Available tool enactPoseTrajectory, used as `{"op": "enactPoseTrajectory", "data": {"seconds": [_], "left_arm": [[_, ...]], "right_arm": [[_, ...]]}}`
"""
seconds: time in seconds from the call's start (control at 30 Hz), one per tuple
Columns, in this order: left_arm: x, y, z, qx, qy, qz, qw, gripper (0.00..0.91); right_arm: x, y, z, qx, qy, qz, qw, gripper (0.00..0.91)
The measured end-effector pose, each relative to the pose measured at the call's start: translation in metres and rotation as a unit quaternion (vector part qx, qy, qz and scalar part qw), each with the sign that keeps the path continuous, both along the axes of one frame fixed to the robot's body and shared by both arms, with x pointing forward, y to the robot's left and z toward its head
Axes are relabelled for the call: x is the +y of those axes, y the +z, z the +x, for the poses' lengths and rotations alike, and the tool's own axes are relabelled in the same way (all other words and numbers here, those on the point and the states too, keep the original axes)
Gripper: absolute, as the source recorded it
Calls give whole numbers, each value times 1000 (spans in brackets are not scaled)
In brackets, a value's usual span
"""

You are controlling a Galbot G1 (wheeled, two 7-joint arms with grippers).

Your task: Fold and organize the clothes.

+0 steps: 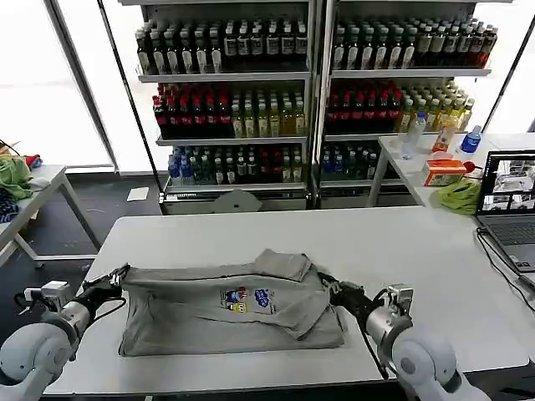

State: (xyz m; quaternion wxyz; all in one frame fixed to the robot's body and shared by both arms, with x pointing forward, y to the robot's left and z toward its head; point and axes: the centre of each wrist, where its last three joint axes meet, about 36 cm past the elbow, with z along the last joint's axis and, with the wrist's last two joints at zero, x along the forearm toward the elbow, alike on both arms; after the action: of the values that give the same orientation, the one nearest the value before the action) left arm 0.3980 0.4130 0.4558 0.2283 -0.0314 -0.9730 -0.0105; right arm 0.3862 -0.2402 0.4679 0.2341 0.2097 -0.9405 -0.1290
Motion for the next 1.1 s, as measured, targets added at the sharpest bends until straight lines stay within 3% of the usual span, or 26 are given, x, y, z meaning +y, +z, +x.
{"op": "enactPoseTrajectory", "data": {"seconds": [0.33,0.57,0.67,0.8,0.87,0.9,0.97,1.03,1.1], "left_arm": [[0,-5,3,7,-5,1,1000,0],[-2,-8,5,8,-5,-4,1000,0],[-1,-7,5,8,-6,-4,1000,0],[1,-6,6,6,-5,-3,1000,0],[1,-6,6,6,-5,-4,1000,0],[1,-6,6,5,-5,-4,1000,0],[1,-6,6,6,-5,-5,1000,0],[0,-7,6,6,-5,-6,1000,0],[0,-7,7,5,-5,-6,1000,0]], "right_arm": [[16,-18,26,3,-28,-38,999,907],[33,-30,57,11,-36,-46,998,887],[40,-34,67,14,-36,-49,998,705],[51,-42,76,22,-32,-53,998,655],[56,-46,77,26,-28,-55,998,534],[58,-47,78,28,-26,-56,998,393],[62,-51,79,31,-25,-58,998,252],[67,-54,79,34,-22,-61,997,20],[70,-58,80,38,-20,-64,997,0]]}}
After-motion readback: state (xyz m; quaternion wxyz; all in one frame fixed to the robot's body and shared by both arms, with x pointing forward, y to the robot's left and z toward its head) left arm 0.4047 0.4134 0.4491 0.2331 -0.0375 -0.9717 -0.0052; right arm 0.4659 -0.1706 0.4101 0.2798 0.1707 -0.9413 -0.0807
